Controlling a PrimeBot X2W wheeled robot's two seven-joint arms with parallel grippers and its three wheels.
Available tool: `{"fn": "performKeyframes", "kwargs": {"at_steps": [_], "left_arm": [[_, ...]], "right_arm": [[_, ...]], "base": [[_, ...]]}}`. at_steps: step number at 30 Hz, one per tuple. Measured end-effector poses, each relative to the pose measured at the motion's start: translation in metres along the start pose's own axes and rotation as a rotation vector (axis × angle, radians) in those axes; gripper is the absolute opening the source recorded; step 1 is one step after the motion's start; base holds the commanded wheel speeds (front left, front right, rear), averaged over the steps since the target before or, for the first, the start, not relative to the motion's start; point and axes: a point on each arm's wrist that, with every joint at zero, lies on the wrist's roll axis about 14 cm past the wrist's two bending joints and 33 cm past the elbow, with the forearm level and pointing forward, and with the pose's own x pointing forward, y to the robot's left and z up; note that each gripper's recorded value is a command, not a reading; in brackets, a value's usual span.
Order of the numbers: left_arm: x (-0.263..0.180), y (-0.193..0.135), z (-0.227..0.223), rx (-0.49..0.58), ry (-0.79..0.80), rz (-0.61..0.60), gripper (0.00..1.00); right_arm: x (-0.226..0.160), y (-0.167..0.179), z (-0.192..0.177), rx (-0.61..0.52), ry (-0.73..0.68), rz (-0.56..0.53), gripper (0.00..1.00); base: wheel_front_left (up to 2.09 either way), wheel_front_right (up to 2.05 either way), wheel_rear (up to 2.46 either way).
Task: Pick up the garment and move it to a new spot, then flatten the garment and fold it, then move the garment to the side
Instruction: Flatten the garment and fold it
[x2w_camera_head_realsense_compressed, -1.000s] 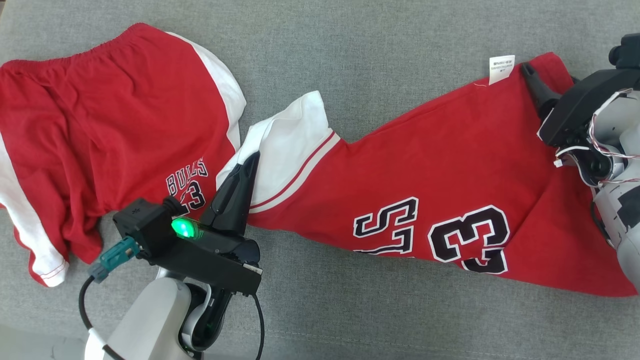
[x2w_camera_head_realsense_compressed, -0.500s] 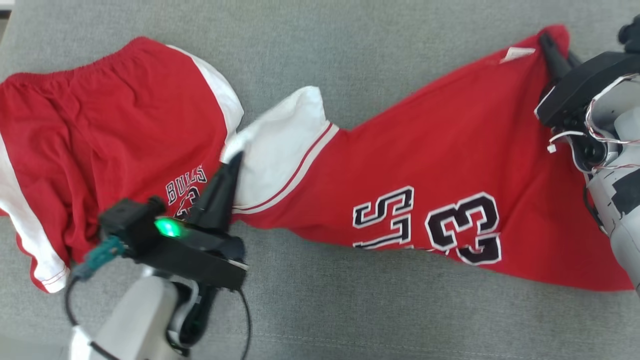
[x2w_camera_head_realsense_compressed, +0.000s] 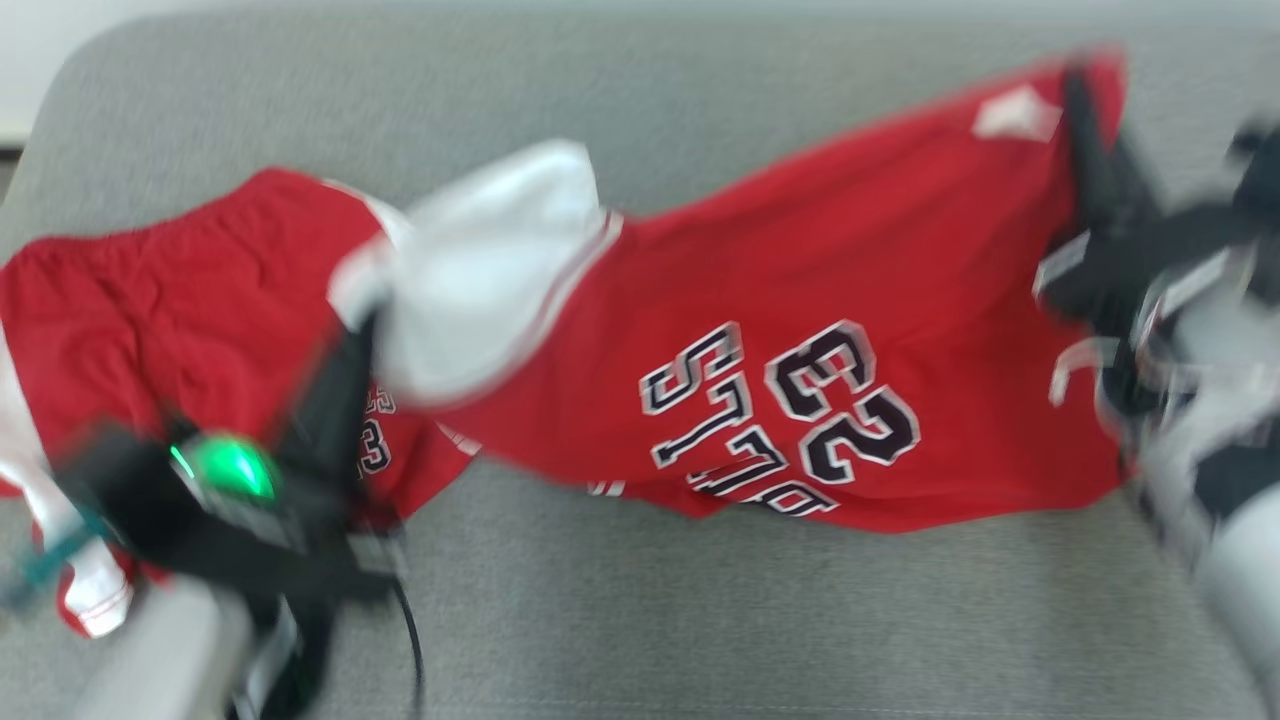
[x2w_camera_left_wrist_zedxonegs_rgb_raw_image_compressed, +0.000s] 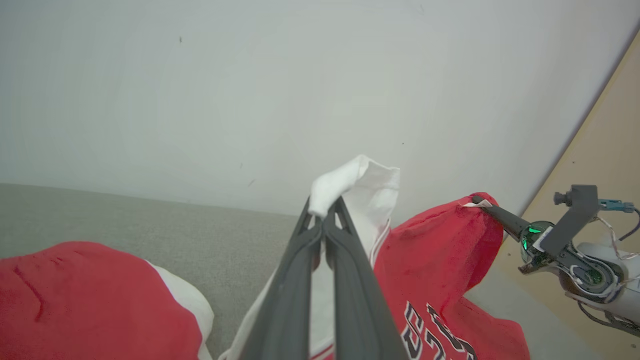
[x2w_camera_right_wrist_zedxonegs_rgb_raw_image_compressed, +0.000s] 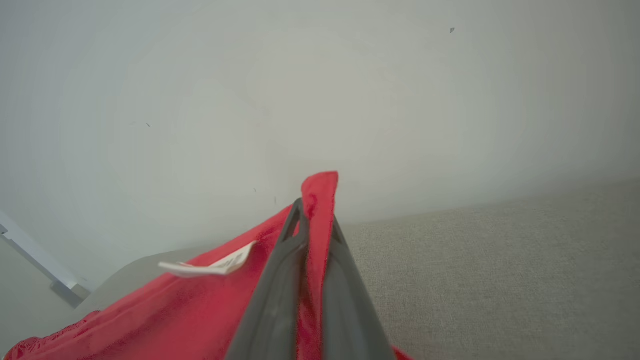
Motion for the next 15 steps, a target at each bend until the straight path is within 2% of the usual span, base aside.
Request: {"fn": "performKeyframes", "kwargs": {"at_steps": [6, 11, 15], "left_arm": [[-0.057, -0.033, -0.054, -0.109, 0.231, -0.058, 0.00], [-0.095, -0.079, -0.088, -0.243, 0.456, -0.181, 0.00], [-0.118, -0.084, -0.105, -0.254, 0.614, -0.218, 0.00]], "right_arm": [[-0.076, -0.013, -0.040, 0.101, 0.068, -0.056, 0.00], [-0.153, -0.034, -0.061, 0.198, 0.105, -0.144, 0.00], [-0.195, -0.032, -0.063, 0.260, 0.120, -0.153, 0.00]], "base": [[0.00, 0.00, 0.00], [0.00, 0.00, 0.00], [0.00, 0.00, 0.00]]}}
